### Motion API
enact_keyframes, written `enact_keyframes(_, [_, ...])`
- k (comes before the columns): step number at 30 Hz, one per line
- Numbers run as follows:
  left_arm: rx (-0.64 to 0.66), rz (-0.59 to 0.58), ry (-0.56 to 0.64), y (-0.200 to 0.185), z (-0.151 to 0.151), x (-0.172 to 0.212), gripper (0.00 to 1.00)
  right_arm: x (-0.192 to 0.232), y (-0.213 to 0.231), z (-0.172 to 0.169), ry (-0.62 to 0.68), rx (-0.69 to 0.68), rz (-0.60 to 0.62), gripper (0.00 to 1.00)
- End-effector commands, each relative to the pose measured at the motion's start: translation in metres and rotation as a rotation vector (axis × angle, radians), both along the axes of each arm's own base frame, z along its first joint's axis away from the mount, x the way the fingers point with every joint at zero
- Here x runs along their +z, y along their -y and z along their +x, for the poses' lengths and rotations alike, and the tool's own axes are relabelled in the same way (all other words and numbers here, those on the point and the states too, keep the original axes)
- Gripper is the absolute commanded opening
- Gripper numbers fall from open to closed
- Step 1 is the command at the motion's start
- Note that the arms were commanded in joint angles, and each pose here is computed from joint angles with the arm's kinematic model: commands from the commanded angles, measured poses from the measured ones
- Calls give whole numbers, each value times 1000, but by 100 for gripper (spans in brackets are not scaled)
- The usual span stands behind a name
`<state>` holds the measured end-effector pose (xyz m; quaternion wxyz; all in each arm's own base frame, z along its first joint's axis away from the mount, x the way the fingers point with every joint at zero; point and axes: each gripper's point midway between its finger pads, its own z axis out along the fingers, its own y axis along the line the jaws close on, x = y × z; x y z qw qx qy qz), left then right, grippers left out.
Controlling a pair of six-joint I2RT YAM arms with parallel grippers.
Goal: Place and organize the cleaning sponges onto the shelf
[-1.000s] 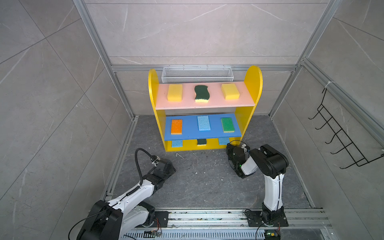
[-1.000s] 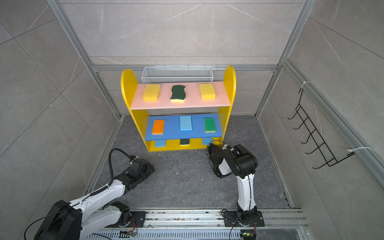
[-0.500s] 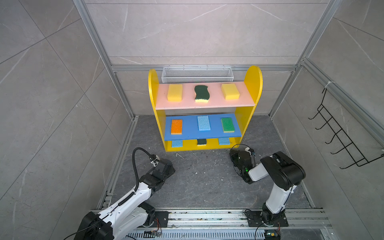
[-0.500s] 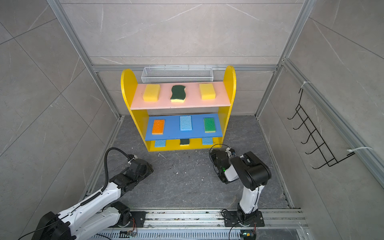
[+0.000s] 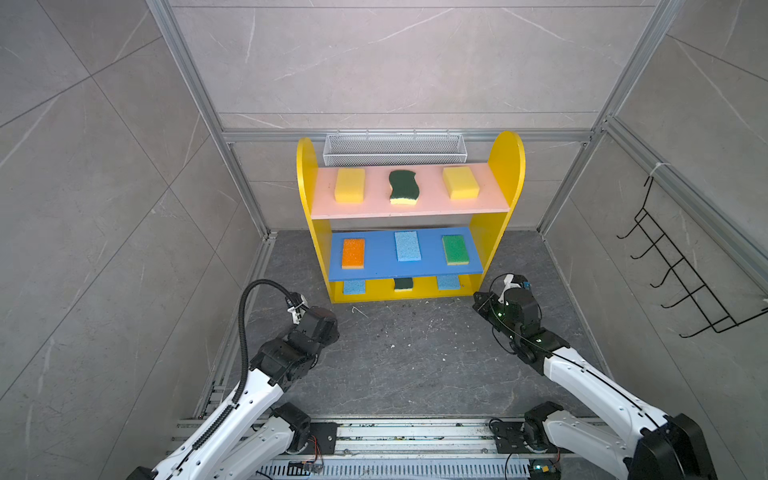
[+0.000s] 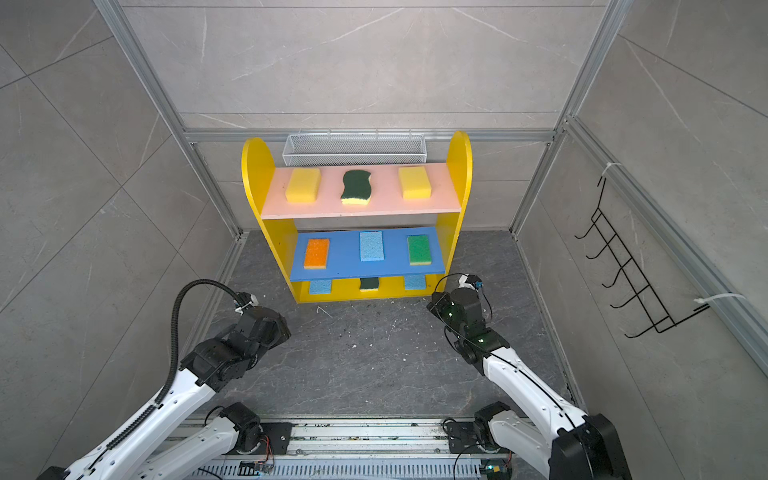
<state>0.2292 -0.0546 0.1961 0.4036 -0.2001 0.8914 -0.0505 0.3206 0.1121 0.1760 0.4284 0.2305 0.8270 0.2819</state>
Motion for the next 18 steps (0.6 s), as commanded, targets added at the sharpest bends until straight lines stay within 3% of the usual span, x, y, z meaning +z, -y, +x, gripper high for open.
enact_keyframes(1, [-18, 124, 20, -22, -13, 29, 67, -10, 11, -24, -99, 78, -140, 0])
enact_keyframes(6, [-25, 167, 56, -26, -11, 58, 68, 20, 15, -24, -57, 162, -198, 6])
enact_keyframes(9, [-54, 194, 71, -21, -2, 69, 70, 37, 22, -20, -50, 177, -220, 27])
enact_keyframes(11, [-86, 238, 76, -17, 6, 75, 71, 51, 30, -17, -30, 170, -254, 48])
enact_keyframes(14, [-70, 340, 79, -21, 19, 86, 81, 68, 45, -10, 9, 120, -314, 76])
enact_keyframes(15, [-68, 367, 83, -20, 25, 90, 94, 72, 52, -6, 21, 92, -328, 79])
enact_keyframes(16, [-76, 386, 87, -18, 30, 94, 100, 71, 59, -3, 18, 63, -337, 81])
enact_keyframes(18, [-94, 408, 96, -13, 41, 101, 100, 70, 72, 3, 10, 14, -344, 84])
